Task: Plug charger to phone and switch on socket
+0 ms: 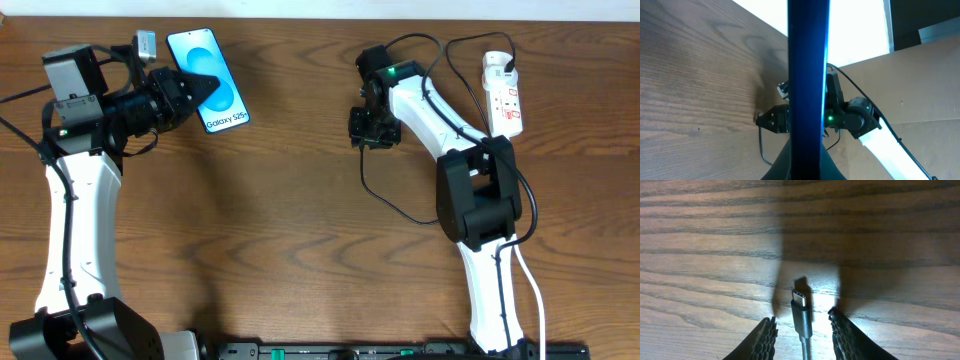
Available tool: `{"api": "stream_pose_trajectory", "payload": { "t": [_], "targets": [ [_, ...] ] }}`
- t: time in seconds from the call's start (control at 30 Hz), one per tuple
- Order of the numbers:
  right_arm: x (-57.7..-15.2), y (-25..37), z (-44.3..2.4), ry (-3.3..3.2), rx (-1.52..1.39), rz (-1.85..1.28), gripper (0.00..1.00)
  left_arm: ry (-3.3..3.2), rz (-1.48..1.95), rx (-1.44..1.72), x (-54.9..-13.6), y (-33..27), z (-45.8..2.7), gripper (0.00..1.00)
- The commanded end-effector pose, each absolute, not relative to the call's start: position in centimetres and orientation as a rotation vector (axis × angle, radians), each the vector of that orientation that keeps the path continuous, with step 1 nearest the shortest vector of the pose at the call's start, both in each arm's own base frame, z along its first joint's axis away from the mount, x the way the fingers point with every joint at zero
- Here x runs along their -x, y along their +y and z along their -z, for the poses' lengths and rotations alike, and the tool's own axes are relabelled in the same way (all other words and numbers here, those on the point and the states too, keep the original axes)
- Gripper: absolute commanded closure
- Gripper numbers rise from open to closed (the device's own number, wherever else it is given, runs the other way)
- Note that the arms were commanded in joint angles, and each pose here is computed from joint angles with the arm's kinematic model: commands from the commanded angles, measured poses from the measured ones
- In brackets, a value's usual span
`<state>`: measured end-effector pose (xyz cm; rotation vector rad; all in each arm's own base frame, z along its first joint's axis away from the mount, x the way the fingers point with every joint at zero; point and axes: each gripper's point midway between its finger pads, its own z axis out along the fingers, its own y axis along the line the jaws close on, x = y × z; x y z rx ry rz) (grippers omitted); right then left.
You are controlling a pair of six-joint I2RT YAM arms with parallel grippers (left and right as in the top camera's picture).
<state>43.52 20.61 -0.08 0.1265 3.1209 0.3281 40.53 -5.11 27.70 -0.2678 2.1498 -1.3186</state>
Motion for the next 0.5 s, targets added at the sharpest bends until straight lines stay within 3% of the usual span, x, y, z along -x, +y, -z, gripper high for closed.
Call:
{"api": "stream_pose_trajectory", "payload": {
  "t": [0.0, 0.47],
  "targets": [
    [-38.3, 20.2, 7.5, 3.329, -0.152, -0.241, 0.61, 2.116, 1.326, 0.224, -40.4, -5.3, -29.5, 0.93],
    [-36.5, 17.4, 11.5, 3.299, -0.166, -0.006, 0.72, 2.116, 1.326, 0.224, -40.4, -5.3, -29.5, 0.93]
  ]
}}
